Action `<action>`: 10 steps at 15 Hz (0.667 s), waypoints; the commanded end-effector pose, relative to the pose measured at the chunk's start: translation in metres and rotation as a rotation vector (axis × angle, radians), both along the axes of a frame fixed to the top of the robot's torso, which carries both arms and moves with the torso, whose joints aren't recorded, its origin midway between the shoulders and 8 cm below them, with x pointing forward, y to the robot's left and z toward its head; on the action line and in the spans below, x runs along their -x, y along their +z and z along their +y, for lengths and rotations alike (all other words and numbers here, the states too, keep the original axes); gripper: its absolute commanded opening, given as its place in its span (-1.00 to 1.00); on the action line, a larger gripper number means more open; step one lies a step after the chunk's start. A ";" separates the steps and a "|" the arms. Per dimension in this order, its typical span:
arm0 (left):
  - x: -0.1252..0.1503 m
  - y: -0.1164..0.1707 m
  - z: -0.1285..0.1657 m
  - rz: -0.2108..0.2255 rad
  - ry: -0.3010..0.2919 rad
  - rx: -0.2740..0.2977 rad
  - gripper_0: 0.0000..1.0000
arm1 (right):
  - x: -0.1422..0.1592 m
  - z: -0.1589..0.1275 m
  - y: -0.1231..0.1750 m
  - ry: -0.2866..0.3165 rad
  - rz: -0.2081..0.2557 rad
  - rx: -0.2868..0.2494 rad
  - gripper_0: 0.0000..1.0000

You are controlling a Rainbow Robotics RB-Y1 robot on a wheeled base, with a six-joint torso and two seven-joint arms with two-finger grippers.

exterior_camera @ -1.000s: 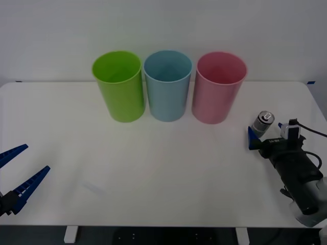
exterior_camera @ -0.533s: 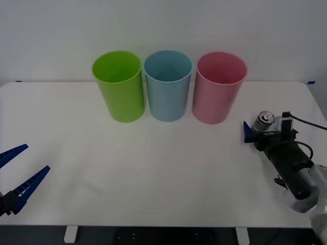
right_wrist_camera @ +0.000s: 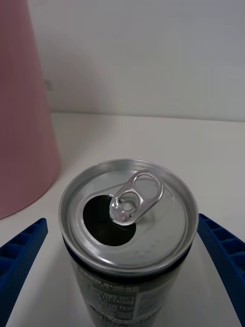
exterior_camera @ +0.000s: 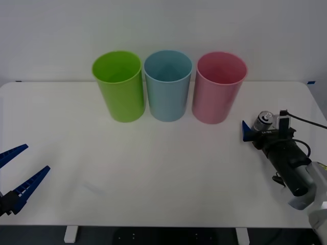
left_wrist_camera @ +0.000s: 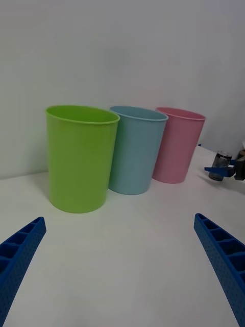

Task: Grasp the object on the table and drop it into the matching bin: aluminum can to the light blue bin, PET bottle to the pink bin.

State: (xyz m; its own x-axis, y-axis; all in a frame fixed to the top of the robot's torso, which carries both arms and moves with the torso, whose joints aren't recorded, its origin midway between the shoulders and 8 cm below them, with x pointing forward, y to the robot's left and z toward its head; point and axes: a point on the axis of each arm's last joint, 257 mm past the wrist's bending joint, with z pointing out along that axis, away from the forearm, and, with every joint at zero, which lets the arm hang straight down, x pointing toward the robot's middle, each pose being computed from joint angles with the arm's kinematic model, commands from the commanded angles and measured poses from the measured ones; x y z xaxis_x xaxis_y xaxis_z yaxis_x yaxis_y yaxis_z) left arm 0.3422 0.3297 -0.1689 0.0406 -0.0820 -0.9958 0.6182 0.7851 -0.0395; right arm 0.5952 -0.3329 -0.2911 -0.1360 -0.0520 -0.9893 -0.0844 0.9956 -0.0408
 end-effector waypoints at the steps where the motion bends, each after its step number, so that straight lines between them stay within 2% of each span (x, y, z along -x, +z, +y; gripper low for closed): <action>1: 0.000 0.000 0.000 0.000 0.000 0.000 1.00 | 0.000 0.003 -0.001 0.008 0.002 0.006 -1.00; 6: 0.000 0.000 0.000 0.000 0.000 0.000 1.00 | 0.000 0.010 0.000 0.027 -0.001 -0.003 -1.00; 10: 0.000 0.000 0.000 0.000 0.000 0.000 1.00 | 0.003 0.019 0.008 0.075 -0.030 -0.026 -1.00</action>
State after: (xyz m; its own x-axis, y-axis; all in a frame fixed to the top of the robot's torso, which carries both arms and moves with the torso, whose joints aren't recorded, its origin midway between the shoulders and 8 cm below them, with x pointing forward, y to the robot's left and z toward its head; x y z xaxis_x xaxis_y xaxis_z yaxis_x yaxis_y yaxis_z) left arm 0.3422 0.3297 -0.1689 0.0406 -0.0820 -0.9958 0.6182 0.7851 -0.0395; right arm 0.5935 -0.3151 -0.2852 -0.1092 -0.0394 -0.9932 -0.1486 0.9886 -0.0229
